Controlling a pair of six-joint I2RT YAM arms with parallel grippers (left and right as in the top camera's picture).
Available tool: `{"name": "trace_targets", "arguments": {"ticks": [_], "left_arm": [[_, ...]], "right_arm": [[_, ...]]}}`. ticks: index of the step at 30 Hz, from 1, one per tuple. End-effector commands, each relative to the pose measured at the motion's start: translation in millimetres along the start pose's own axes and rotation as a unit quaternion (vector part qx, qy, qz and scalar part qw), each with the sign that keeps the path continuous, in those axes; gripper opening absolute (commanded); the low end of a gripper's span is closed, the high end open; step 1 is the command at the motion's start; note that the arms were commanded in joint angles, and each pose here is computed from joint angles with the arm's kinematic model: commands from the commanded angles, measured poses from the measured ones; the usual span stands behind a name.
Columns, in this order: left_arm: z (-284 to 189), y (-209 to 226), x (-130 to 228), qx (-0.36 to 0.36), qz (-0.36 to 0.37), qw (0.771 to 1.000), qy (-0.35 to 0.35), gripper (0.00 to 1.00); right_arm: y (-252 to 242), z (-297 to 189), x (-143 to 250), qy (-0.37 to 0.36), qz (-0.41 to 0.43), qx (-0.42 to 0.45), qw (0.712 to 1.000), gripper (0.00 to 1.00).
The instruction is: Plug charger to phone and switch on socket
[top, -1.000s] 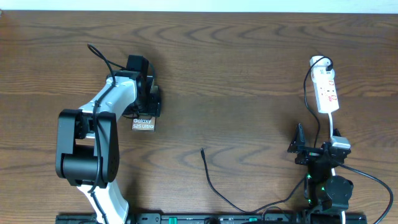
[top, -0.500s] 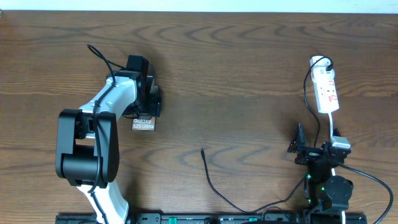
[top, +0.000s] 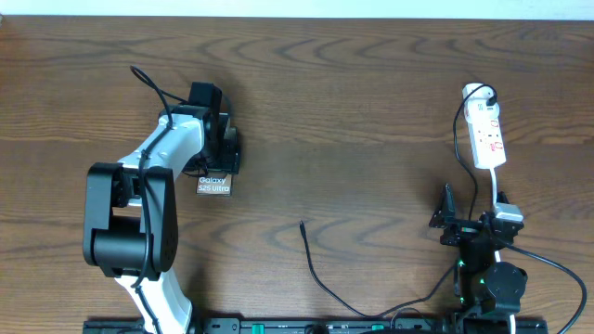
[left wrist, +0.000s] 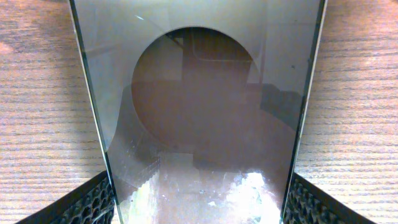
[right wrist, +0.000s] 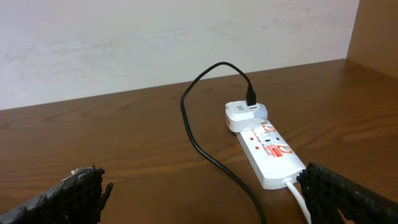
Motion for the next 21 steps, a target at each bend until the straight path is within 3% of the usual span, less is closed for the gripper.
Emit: {"name": "trace_targets", "arguments": {"ticks": [1,21], "left_arm": [[14.2,6.1,7.5,-0.025,0.001,0.999,0.02,0.07],[-57.7,2.3,-10.3,-0.002,-0.001,0.997,-0.084,0.07]], "right_arm": [[0.2,-0.4,0.0,-0.001,0.008,0.001,1.0,0.99],[0.2,-0.4,0.0,-0.001,0.008,0.001,1.0,0.99]]}}
Point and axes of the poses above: each gripper's point midway between its finger pads, its own z axis out along the fingers, its own y axis along the line the jaws close on, x = y × z, the point moved 10 cm from there along -z, back along the fingers, and after that the axes turned 10 degrees about -z, right-handed, at the moved point
